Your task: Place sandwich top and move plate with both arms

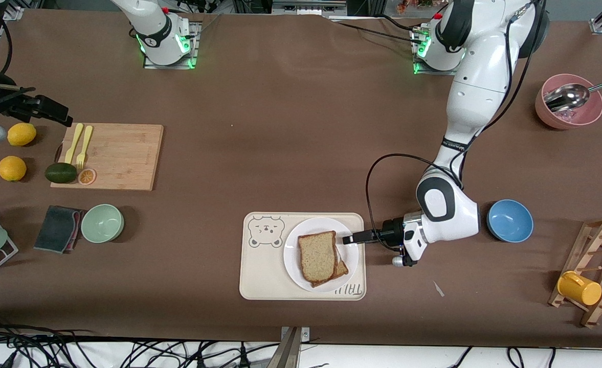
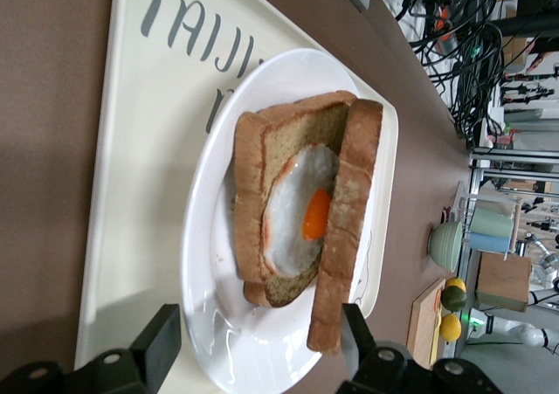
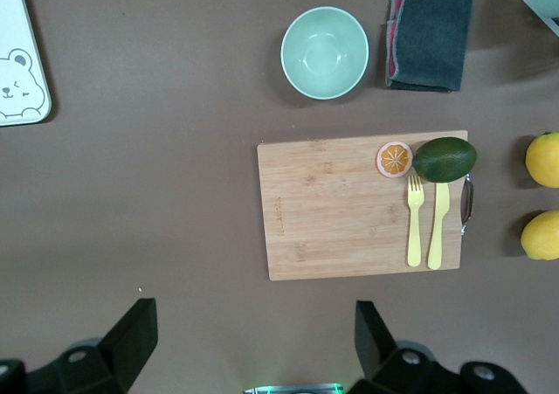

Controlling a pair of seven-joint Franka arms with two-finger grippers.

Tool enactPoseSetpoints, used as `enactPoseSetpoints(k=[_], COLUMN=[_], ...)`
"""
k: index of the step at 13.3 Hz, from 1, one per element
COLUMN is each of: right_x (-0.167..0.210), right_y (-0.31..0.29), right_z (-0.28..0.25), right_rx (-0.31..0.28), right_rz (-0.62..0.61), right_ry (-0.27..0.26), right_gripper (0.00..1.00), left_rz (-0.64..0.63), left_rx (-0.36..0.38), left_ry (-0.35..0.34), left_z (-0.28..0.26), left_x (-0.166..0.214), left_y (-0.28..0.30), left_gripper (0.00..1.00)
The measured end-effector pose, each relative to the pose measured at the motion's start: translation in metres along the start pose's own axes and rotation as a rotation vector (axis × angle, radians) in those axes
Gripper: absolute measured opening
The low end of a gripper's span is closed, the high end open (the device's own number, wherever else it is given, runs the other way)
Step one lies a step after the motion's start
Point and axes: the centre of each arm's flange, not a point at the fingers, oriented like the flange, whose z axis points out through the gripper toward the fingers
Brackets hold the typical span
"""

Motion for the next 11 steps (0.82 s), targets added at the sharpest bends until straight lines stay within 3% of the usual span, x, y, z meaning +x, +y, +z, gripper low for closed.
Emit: enactPoseSetpoints(k=[3,5,8,11], right_x=[0.000,0.000,0.000,0.000], right_y=[0.000,0.000,0.000,0.000], right_z=[0.000,0.000,0.000,0.000], right_rx=[0.000,0.000,0.000,0.000], right_rz=[0.000,0.000,0.000,0.000], right_ry=[0.000,0.000,0.000,0.000], right_gripper=[1.00,1.00,1.00,1.00], left_rz=[0.039,0.064,0.084,0.105], left_rx=[0.059,0.098,0.138,0.246], left_ry=[-0.019,-0.031,-0.036,-0.026], left_z=[-0.015,-0.026,-0.050,-0.096], left_x=[-0.001,-0.001,-0.005,-0.005], left_y=[0.002,0.001,0.007,0.023], left_gripper=[0.85,1.00,1.00,1.00])
